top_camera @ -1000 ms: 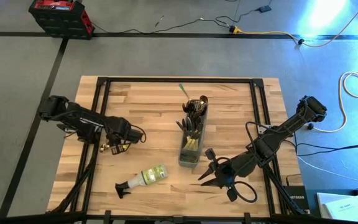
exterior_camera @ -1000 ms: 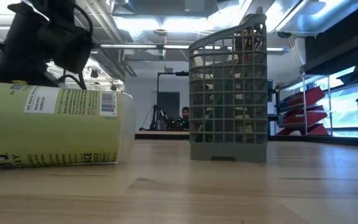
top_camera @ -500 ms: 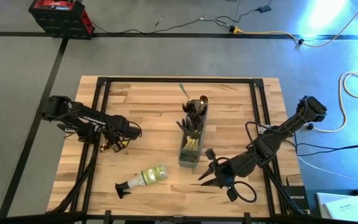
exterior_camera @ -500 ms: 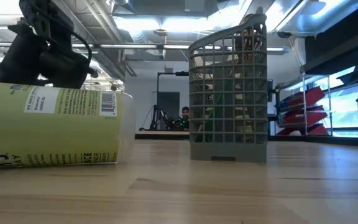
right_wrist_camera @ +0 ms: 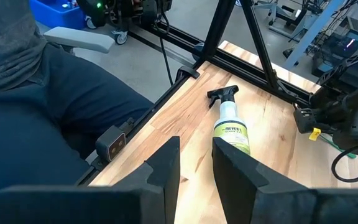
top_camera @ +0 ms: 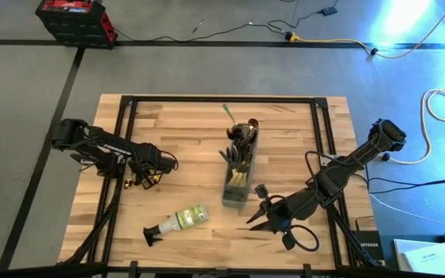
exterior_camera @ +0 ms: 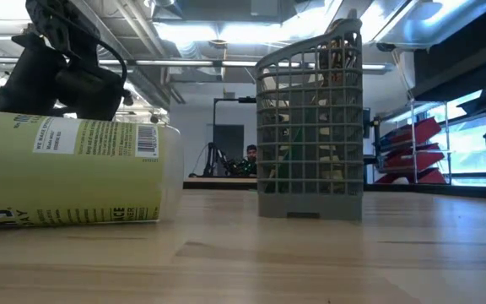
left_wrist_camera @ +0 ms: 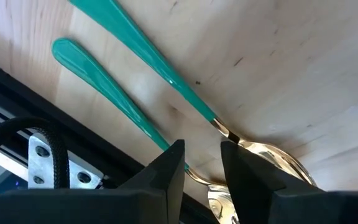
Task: Sort silverware
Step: Put the spoon into the silverware basket
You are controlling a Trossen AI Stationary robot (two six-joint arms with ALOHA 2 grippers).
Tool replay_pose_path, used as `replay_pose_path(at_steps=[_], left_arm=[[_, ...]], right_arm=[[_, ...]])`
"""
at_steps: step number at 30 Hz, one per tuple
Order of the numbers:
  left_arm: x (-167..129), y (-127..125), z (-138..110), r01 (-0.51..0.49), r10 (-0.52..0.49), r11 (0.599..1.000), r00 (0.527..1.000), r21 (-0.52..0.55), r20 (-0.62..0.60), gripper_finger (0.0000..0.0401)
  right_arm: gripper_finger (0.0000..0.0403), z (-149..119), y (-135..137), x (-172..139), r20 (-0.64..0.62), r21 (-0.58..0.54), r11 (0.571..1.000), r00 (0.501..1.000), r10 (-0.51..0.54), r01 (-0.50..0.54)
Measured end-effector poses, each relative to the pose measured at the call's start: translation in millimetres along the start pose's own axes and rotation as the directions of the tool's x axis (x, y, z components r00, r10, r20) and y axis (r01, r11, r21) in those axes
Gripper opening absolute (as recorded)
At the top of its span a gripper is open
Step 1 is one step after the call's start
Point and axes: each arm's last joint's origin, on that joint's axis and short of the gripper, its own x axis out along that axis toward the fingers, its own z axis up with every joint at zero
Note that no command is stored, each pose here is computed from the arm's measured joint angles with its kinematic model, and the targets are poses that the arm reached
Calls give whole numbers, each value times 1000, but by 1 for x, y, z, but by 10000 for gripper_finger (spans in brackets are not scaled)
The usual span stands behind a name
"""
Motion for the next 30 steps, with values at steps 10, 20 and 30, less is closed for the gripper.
replay_pose_path(at_steps=[10,20,30], left_arm=[[-2,-2,-1,-5,5,1000,1000,-24,10,95],[-29,-2,3,-95,94,995,994,10,62,95],[-32,4,10,-89,90,996,993,-10,74,95]], right_arm=[[76,0,0,0,-1,0,1000,1000,0,0],[76,0,0,0,-2,0,1000,1000,1,-1],[76,-1,0,0,-5,-1,1000,1000,1,-1]])
